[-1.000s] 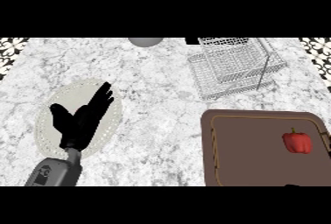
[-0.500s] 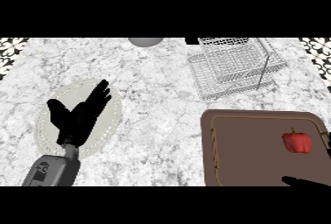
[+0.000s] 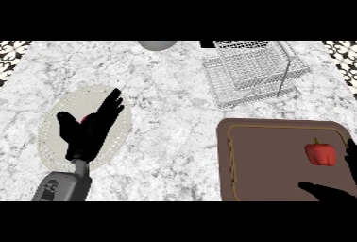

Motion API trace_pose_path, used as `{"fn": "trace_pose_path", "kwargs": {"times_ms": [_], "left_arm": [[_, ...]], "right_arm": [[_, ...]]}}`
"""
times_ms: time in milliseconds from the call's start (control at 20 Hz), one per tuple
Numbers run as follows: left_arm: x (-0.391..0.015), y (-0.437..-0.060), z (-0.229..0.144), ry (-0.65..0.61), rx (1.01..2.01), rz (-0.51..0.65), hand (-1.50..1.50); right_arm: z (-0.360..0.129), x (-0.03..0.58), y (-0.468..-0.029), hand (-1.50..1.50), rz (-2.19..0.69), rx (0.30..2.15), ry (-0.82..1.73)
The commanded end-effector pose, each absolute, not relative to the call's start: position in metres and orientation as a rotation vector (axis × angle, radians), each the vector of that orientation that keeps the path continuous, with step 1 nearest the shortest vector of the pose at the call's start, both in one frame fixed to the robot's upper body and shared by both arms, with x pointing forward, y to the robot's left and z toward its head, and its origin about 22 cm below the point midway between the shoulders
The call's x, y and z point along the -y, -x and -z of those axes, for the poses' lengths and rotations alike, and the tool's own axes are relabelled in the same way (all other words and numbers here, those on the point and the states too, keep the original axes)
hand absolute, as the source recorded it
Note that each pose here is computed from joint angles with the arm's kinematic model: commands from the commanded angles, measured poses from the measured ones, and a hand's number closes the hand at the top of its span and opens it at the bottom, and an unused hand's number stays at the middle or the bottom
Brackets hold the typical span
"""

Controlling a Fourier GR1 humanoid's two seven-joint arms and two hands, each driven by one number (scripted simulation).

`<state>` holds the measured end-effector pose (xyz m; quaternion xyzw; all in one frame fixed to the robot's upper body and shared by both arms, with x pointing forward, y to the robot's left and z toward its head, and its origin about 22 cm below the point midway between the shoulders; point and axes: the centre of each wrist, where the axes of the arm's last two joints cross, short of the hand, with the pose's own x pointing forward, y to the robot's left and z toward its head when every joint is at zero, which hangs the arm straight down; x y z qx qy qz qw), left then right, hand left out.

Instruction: Pick the bell pepper from the tray and place it in the tiered basket

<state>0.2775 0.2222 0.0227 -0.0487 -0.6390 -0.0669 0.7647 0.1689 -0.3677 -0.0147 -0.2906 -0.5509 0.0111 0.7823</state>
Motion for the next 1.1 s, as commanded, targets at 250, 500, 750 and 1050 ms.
{"fn": "trace_pose_path", "kwargs": {"times_ms": [250, 500, 750, 1050], "left_arm": [[-0.218, -0.29, -0.029, 0.106, 1.404, 0.13, 0.0], [-0.213, -0.286, -0.031, 0.135, 1.387, 0.152, 0.0], [-0.217, -0.275, -0.025, 0.111, 1.38, 0.147, 0.0], [-0.223, -0.293, -0.04, 0.102, 1.412, 0.132, 0.0]], "right_arm": [[0.048, 0.376, -0.198, -1.5, -0.001, 1.184, 0.602], [0.052, 0.364, -0.209, -1.5, -0.034, 1.185, 0.611], [0.071, 0.361, -0.209, -1.5, -0.074, 1.213, 0.562], [0.063, 0.351, -0.225, 1.5, -0.108, 1.348, 0.568]]}}
